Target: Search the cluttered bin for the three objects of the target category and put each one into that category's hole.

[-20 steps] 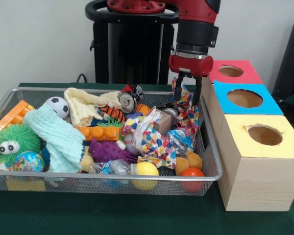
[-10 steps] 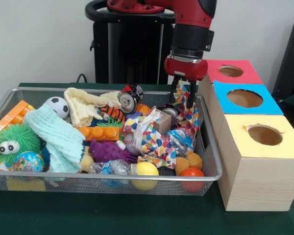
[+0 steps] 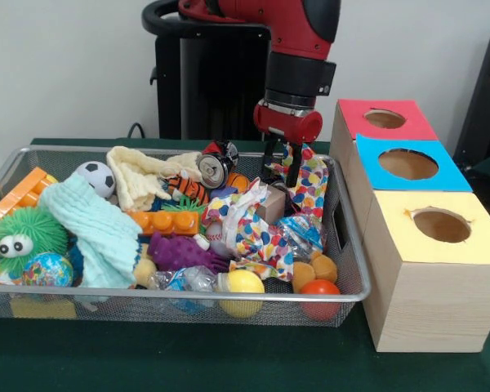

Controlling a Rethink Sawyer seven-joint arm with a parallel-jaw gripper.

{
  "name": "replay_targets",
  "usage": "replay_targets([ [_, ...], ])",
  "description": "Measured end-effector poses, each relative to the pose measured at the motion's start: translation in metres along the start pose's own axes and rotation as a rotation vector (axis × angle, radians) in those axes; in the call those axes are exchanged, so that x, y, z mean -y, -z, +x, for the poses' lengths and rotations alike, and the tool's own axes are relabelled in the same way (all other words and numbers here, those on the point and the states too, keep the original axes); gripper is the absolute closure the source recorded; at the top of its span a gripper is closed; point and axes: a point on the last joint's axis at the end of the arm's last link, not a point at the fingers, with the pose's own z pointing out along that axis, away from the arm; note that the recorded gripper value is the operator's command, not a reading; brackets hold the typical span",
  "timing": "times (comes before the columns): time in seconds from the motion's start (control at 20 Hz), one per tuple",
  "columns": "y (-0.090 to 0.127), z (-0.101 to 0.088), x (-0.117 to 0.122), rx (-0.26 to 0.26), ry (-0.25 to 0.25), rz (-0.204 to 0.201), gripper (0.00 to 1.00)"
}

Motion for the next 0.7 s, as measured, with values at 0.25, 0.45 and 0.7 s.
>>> replay_targets([
  [0.25,-0.003,0.002,0.004,-0.008,-0.002,0.008,0.0],
  [0.45,-0.003,0.0,0.002,-0.002,-0.016,0.012,0.0],
  [0.7,0.0,-0.01,-0.008,0.025,-0.065,0.017,0.0],
])
